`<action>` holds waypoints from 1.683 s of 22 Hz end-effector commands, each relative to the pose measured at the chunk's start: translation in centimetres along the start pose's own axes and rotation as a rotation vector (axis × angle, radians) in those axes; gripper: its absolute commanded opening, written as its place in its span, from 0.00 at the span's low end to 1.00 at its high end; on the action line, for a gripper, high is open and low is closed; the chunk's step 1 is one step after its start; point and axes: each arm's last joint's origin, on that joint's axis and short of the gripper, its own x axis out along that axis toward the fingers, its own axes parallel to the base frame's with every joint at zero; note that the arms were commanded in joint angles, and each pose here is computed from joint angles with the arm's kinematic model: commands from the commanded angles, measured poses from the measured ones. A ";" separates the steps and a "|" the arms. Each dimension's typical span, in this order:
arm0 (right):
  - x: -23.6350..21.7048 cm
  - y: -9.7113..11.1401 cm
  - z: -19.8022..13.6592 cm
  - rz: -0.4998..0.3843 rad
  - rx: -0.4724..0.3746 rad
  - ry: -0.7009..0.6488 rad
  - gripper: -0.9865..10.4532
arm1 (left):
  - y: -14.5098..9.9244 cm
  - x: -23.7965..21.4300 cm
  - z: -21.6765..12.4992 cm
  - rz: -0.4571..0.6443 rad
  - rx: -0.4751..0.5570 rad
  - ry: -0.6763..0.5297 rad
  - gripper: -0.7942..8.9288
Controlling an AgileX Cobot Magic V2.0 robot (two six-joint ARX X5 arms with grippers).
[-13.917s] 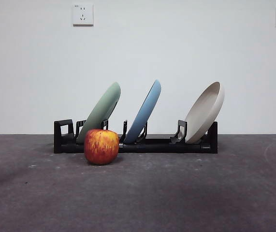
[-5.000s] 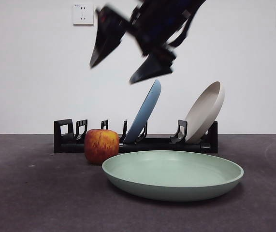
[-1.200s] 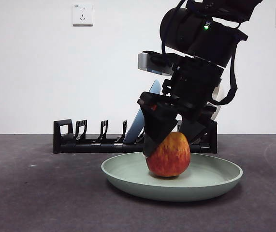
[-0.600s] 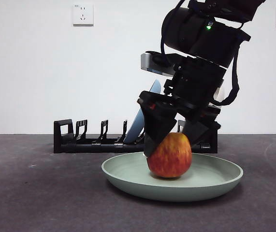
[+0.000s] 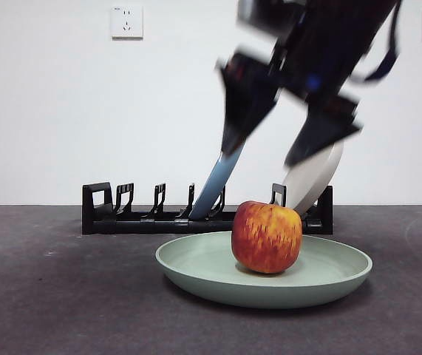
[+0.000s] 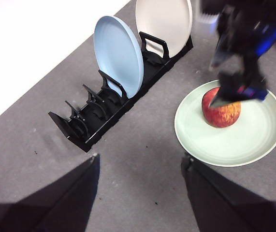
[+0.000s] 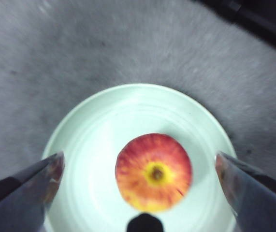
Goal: Take the green plate from the plate rack,put the plate on the table,take the apple from the table,put the apple in the plate
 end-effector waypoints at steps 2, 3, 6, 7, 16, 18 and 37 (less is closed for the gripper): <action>-4.5 0.5 -0.8 0.004 0.004 -0.028 0.58 | -0.1 0.0 0.0 -0.007 -0.014 -0.003 0.37; -5.8 0.7 -1.2 0.007 0.005 -0.020 0.58 | -0.1 0.0 0.0 -0.012 -0.014 -0.003 0.37; -8.7 1.1 -2.8 0.021 0.008 0.030 0.58 | -0.2 0.0 0.0 -0.060 -0.014 -0.002 0.37; -9.4 1.3 -3.4 0.046 0.012 0.056 0.58 | -0.3 0.0 0.0 -0.081 -0.014 -0.002 0.37; -13.8 2.4 -7.2 0.233 0.052 0.214 0.58 | -0.8 -0.1 0.0 -0.272 -0.014 0.003 0.37; -14.4 2.5 -7.5 0.230 0.050 0.204 0.58 | -0.9 -0.1 0.0 -0.307 -0.017 0.004 0.37; -15.1 2.6 -7.5 0.226 0.040 0.138 0.09 | -1.0 -0.1 -0.3 -0.316 -0.008 0.027 0.07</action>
